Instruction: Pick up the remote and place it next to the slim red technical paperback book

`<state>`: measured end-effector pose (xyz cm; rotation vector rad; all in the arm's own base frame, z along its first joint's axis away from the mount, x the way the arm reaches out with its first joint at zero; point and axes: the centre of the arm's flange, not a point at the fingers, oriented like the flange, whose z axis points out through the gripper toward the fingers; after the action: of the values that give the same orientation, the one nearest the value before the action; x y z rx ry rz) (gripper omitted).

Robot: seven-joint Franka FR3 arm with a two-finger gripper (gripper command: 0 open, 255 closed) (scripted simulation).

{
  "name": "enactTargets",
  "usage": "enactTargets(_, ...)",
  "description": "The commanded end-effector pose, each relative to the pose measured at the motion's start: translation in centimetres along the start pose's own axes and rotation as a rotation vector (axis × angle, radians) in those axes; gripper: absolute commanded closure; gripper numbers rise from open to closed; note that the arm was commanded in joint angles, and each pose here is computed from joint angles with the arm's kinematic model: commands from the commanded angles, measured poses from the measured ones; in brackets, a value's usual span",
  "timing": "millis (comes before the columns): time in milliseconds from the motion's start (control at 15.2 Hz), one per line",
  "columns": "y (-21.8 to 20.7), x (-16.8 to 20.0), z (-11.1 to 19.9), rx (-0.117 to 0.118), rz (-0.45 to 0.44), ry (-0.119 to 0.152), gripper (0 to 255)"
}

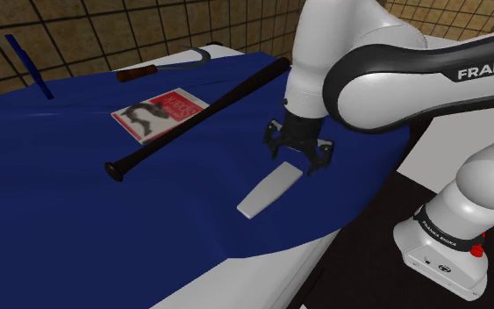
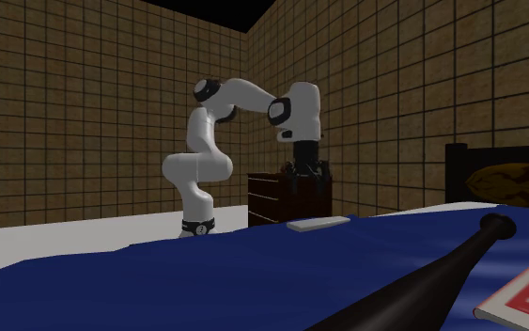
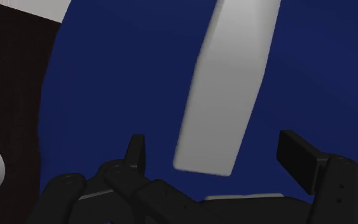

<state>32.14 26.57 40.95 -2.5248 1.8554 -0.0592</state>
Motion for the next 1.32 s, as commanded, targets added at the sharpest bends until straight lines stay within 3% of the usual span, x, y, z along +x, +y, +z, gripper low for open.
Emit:
enactTargets(0,-1.3,-1.5,1.9,-0.009,0.097,-0.007,0)
enactTargets(198,-3.4,-3.1,4.1,-0.022,0.213,-0.014,0)
enactTargets(726,-3.3,-3.2,8.1,-0.022,0.213,-0.014,0)
enactTargets(1188,-3.3,-3.2,8.1,-0.022,0.213,-0.014,0)
enactTargets(1254,-3.3,-3.2,8.1,-0.022,0.213,-0.014,255)
